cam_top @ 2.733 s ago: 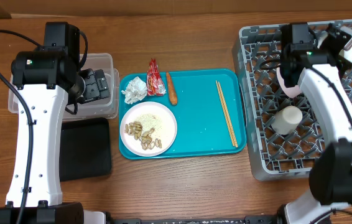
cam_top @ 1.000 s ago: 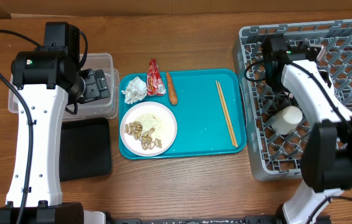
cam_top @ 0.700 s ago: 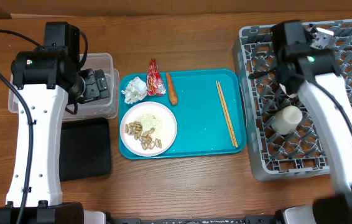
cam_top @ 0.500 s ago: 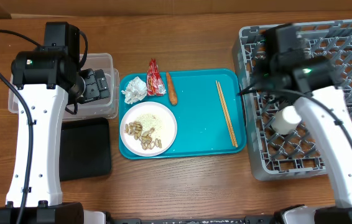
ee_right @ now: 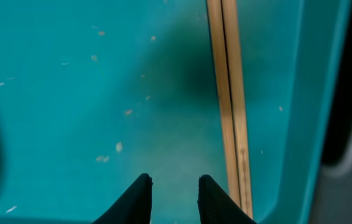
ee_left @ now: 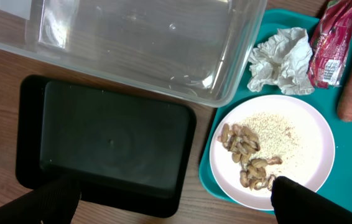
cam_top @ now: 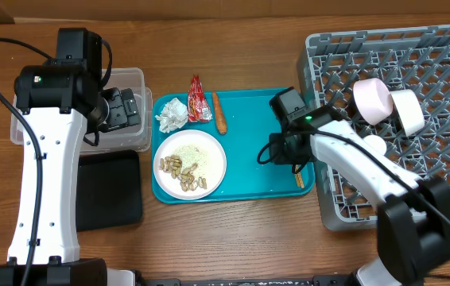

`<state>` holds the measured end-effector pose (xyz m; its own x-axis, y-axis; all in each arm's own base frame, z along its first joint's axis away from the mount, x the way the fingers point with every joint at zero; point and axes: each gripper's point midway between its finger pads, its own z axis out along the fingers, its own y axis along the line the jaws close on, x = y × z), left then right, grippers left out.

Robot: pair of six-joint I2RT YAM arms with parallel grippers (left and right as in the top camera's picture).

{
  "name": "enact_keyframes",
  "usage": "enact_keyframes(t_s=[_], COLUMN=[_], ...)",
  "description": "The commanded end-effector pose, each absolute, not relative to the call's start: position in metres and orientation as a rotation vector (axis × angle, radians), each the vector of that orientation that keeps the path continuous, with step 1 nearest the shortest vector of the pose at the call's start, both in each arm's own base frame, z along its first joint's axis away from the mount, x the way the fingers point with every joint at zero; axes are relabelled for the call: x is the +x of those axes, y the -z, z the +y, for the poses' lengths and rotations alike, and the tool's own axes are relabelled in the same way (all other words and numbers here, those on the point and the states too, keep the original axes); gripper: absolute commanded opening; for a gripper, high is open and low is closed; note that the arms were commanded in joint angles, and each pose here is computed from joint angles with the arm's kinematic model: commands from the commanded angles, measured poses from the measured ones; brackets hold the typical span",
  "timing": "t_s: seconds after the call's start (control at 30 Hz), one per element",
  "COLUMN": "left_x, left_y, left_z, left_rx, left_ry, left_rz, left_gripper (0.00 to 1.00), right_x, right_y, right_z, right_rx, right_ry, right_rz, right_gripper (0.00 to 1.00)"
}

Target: Sort waste into correct bins and load items into the dishwasher

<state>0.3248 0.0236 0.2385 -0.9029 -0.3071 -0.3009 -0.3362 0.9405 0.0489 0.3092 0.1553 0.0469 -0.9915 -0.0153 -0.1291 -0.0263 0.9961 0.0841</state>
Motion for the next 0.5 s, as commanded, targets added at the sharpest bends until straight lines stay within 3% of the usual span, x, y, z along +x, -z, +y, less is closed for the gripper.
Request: enact_keyframes(t_s=[0.0,0.23,0.47], left_x=[0.328,0.328,0.328], left_y=[-0.241,-0.241,-0.241], left_z=[0.025,0.025,0.025], left_rx=[-0.498,-0.498,-0.498], left_ry=[-0.151,-0.151,-0.151], left_rz=[2.789,2.789,2.789], left_gripper=[1.00,1.00,1.00], right_x=[0.320,0.327,0.326], right_y=[-0.031,0.000,0.002], right_z=[0.148,0.131,0.130], right_rx=[-0.061,-0.051,-0.094], right_ry=[-0.046,0.140,0.163], right_rz=[3.000,3.010,3.015], right_gripper=[0.27,0.26,0.24])
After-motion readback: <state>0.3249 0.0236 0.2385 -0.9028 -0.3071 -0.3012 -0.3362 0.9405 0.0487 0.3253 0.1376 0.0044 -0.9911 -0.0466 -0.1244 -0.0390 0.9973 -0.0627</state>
